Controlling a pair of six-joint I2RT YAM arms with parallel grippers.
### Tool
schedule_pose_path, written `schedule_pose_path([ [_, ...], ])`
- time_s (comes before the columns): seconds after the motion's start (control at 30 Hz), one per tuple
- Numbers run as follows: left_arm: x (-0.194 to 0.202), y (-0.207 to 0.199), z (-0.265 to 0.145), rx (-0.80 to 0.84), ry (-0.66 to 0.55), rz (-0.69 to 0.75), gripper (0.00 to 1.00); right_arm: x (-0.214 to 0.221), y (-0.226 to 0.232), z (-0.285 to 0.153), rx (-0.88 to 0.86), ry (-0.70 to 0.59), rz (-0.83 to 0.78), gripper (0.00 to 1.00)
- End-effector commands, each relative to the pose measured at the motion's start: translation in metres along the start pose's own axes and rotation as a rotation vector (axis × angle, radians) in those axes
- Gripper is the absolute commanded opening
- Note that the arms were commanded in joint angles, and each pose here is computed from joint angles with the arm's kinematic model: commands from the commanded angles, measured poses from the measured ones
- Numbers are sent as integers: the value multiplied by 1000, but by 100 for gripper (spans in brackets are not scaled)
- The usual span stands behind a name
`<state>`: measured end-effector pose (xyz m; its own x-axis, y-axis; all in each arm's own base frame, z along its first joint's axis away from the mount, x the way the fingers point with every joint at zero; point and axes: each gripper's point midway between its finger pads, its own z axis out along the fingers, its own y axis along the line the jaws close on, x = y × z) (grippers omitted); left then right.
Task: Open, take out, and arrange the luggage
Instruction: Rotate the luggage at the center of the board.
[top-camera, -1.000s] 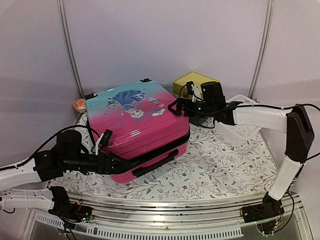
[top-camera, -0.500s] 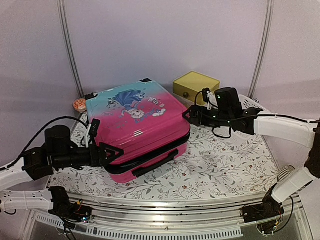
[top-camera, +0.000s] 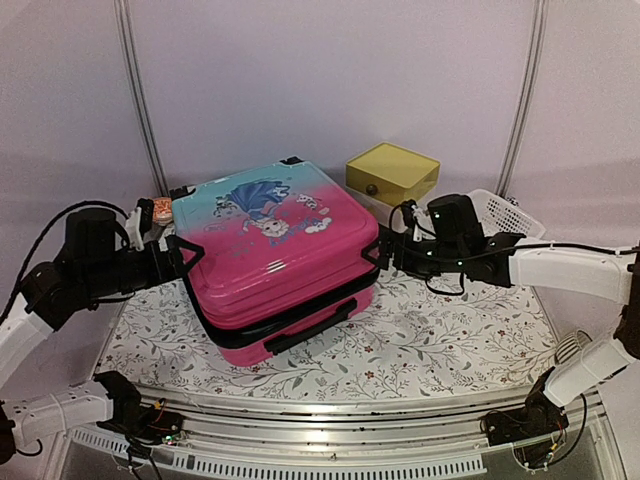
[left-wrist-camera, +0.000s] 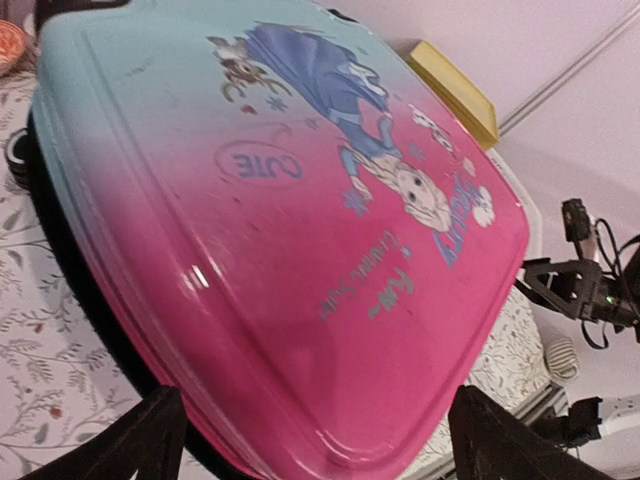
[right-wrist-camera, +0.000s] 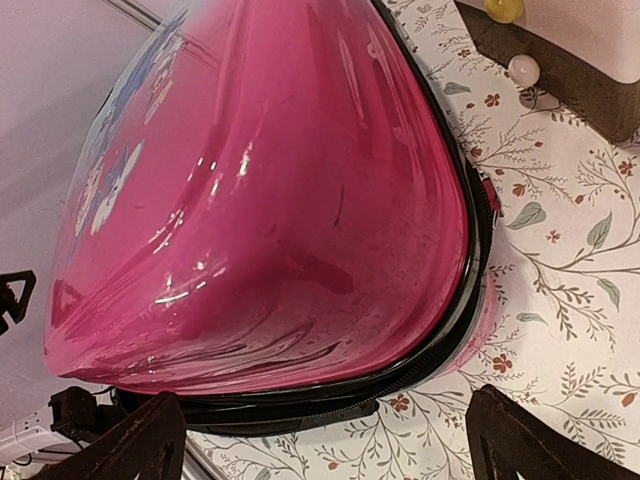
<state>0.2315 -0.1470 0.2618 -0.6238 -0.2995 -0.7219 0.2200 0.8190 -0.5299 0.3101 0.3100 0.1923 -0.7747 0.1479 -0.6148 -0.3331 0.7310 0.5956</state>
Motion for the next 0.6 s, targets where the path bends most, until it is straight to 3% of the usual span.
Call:
schedule_pose_path([
  [0.0, -35, 26, 2, -88, -23, 73, 94, -3, 26, -9, -105, -16, 22, 100],
  [0.23, -106, 64, 9, -195, -118, 94, 96, 3, 49, -12, -175, -16, 75, 100],
  [0.4, -147, 82, 21, -157, -139, 59, 98, 6, 61, -12, -219, -23, 118, 100],
  [0.57, -190, 100, 31, -191, -153, 116, 98, 12, 72, -6, -243, -11, 128, 100],
])
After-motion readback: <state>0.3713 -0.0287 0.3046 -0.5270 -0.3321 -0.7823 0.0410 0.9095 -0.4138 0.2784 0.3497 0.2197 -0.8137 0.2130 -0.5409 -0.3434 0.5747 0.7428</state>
